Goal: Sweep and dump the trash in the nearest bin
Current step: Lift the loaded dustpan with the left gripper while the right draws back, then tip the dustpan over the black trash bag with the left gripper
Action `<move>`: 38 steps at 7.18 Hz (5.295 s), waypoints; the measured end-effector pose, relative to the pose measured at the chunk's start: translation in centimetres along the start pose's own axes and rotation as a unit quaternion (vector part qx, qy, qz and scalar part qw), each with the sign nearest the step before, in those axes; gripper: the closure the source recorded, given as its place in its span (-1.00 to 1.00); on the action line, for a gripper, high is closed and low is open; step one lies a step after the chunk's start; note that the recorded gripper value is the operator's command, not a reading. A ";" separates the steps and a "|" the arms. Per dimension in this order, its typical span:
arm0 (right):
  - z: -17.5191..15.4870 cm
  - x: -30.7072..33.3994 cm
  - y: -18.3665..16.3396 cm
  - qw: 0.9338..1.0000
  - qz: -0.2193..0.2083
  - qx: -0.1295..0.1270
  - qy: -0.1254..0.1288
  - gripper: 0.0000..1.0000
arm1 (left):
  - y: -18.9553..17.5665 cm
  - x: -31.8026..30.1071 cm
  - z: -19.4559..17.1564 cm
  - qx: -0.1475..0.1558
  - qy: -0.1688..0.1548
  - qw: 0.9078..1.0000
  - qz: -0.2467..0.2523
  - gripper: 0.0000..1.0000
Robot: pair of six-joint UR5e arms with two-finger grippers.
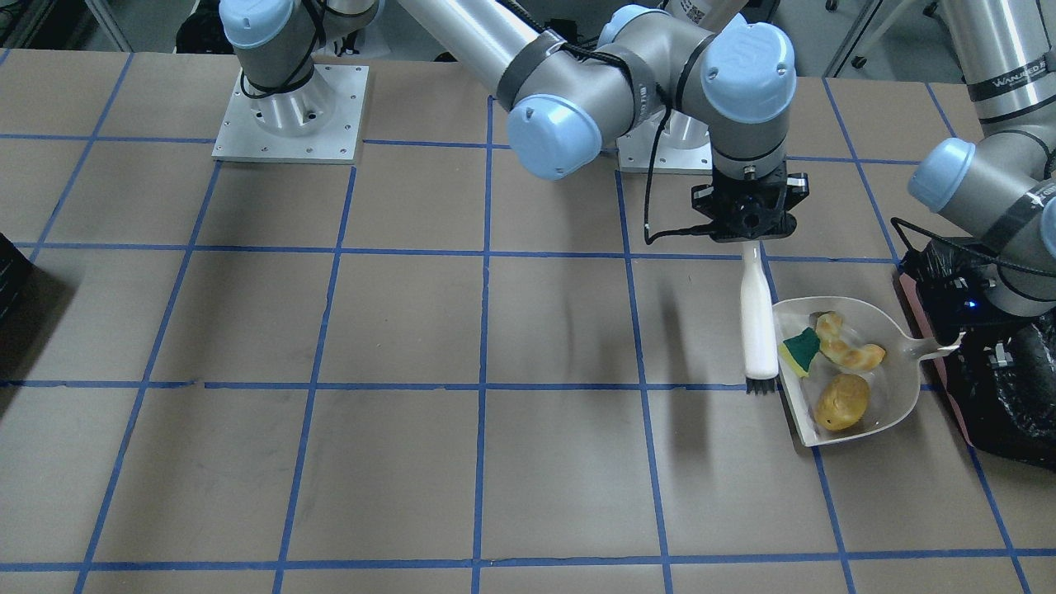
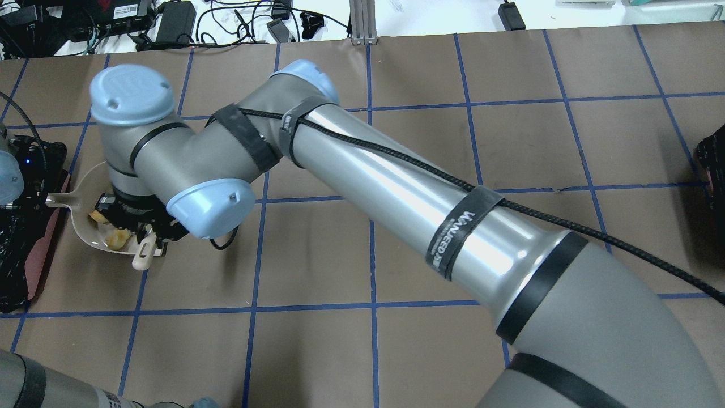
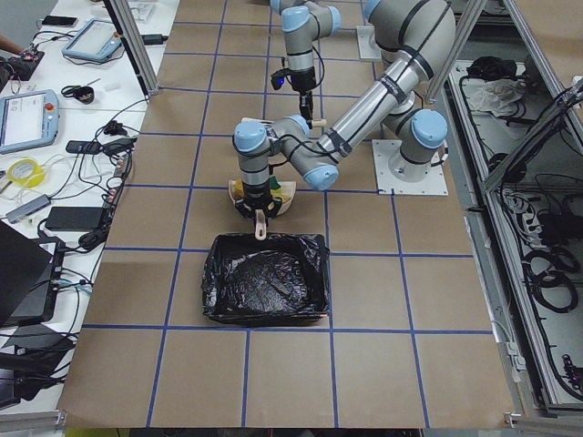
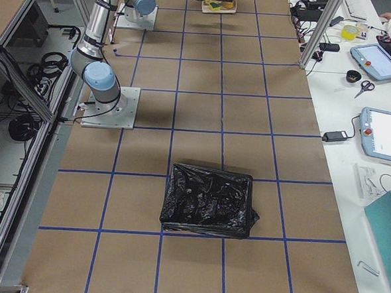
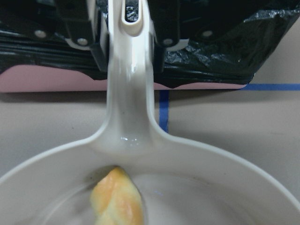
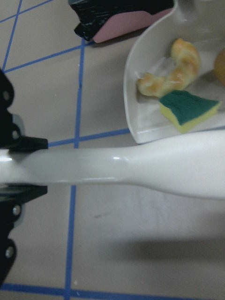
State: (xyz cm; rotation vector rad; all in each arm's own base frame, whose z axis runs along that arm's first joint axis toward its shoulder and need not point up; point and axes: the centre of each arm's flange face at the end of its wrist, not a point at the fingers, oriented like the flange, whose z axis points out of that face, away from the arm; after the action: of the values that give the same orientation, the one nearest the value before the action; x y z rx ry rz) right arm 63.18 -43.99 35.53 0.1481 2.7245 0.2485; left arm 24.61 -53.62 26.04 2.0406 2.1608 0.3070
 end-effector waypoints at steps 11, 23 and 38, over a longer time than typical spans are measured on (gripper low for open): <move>-2.8 34.3 2.7 0.981 -0.024 0.034 0.190 1.00 | 22.2 6.8 -4.0 0.193 0.027 0.972 -0.129 1.00; 3.1 29.8 10.1 0.979 -0.034 0.026 0.199 1.00 | 26.3 1.6 -7.1 -0.261 0.105 0.944 -0.170 1.00; 3.3 29.2 11.1 0.981 -0.017 0.030 0.190 -0.52 | 6.9 -3.9 -21.7 -0.002 -0.013 0.935 -0.355 1.00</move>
State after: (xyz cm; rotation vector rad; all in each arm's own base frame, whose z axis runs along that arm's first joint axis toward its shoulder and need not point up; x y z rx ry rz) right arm 38.59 -28.61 23.61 0.0755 3.1125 0.2024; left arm 26.06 -58.04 48.62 1.1149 2.6748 0.1780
